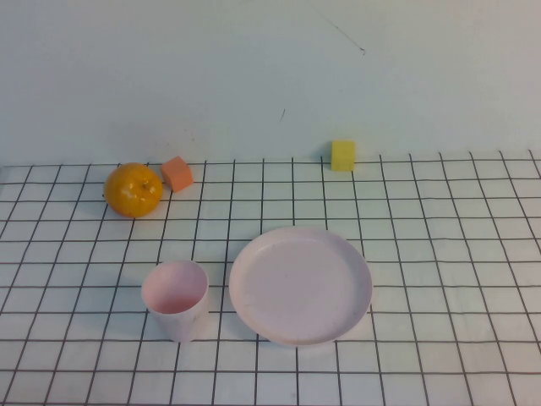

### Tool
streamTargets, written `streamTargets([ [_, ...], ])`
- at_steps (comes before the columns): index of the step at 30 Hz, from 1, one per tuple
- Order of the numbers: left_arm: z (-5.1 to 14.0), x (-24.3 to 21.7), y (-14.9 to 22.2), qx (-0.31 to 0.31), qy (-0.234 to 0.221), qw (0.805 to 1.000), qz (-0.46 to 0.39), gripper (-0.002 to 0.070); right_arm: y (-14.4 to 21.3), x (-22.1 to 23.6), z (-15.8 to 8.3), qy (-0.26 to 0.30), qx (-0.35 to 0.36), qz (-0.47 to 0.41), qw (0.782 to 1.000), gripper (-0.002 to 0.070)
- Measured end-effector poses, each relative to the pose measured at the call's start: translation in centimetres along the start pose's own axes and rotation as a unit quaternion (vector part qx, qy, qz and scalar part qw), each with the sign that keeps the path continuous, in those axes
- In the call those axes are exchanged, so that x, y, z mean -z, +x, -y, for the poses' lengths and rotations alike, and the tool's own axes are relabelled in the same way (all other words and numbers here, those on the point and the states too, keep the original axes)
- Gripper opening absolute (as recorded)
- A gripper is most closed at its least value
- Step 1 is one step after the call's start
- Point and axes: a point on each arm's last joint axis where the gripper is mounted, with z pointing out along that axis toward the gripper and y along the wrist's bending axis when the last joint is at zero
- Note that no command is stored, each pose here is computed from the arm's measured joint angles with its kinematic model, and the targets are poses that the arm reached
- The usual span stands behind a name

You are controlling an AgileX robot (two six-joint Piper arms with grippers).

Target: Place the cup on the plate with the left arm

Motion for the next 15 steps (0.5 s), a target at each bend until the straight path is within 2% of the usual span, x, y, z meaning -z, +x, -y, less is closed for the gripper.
streamTargets([
  [10, 0.2, 0.5, -3.0, -0.003, 0.011, 0.986, 0.167, -0.0003, 0.0, 0.0, 0.0, 0.000, 0.000, 0.000, 1.000, -0.0002],
  [15, 0.3, 0.8, -3.8, -0.004, 0.015, 0.977, 0.214, -0.0002, 0.0, 0.0, 0.0, 0.000, 0.000, 0.000, 1.000, -0.0002],
])
